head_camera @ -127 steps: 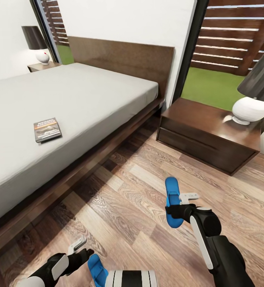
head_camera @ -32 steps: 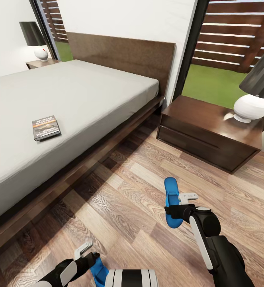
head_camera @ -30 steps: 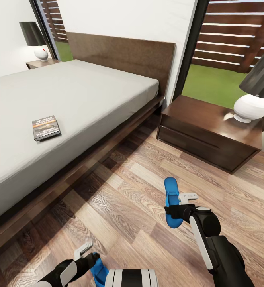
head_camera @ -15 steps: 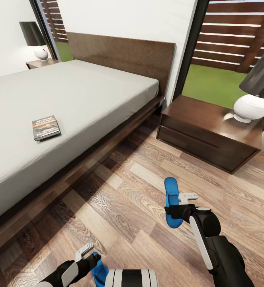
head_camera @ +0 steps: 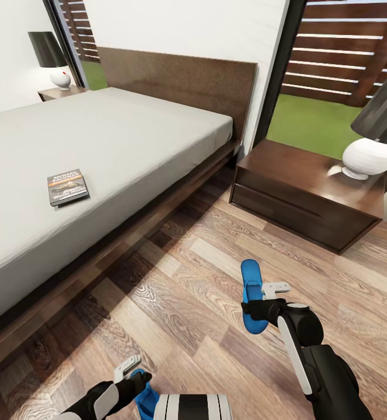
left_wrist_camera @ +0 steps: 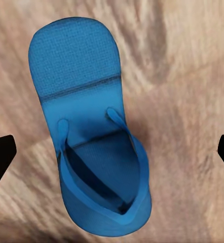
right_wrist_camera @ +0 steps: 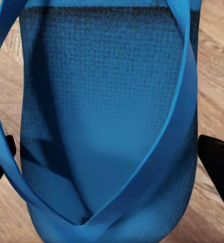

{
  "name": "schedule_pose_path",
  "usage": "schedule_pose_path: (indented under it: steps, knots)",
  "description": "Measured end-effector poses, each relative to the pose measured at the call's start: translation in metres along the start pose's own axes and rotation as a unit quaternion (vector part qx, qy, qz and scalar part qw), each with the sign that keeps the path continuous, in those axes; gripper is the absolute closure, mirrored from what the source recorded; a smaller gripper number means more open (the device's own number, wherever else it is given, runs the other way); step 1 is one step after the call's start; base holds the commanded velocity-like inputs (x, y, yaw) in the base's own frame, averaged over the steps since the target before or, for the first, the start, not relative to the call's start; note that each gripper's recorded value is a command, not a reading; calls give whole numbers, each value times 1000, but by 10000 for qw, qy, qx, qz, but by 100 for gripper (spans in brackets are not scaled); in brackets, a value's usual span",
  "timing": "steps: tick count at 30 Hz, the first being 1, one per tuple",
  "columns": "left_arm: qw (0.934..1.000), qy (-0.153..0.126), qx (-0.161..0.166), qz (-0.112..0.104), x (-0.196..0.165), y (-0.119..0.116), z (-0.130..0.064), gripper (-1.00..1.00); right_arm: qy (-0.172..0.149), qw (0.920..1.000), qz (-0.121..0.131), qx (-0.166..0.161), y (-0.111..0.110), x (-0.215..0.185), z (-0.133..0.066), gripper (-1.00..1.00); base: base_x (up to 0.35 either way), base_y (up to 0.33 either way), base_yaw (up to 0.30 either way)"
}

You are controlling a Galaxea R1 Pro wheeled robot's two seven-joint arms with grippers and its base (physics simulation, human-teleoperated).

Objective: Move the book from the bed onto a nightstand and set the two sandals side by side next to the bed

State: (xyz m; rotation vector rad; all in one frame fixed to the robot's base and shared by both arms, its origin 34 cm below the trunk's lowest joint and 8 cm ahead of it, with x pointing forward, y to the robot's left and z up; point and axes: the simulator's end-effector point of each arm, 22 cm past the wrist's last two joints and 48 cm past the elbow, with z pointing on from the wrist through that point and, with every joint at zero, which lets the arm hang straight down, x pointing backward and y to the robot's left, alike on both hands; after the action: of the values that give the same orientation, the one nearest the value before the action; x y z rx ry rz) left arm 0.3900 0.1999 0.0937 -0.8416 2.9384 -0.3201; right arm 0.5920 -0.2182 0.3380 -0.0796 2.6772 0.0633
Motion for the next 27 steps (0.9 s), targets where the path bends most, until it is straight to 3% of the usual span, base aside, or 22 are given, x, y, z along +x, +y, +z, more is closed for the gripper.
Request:
schedule_pose_path:
  steps: [27]
  knots:
    - [9998, 159, -79, -37, 15, 7, 11, -100, 204, 9998, 4, -14, 0, 16, 16, 100, 0, 0, 0]
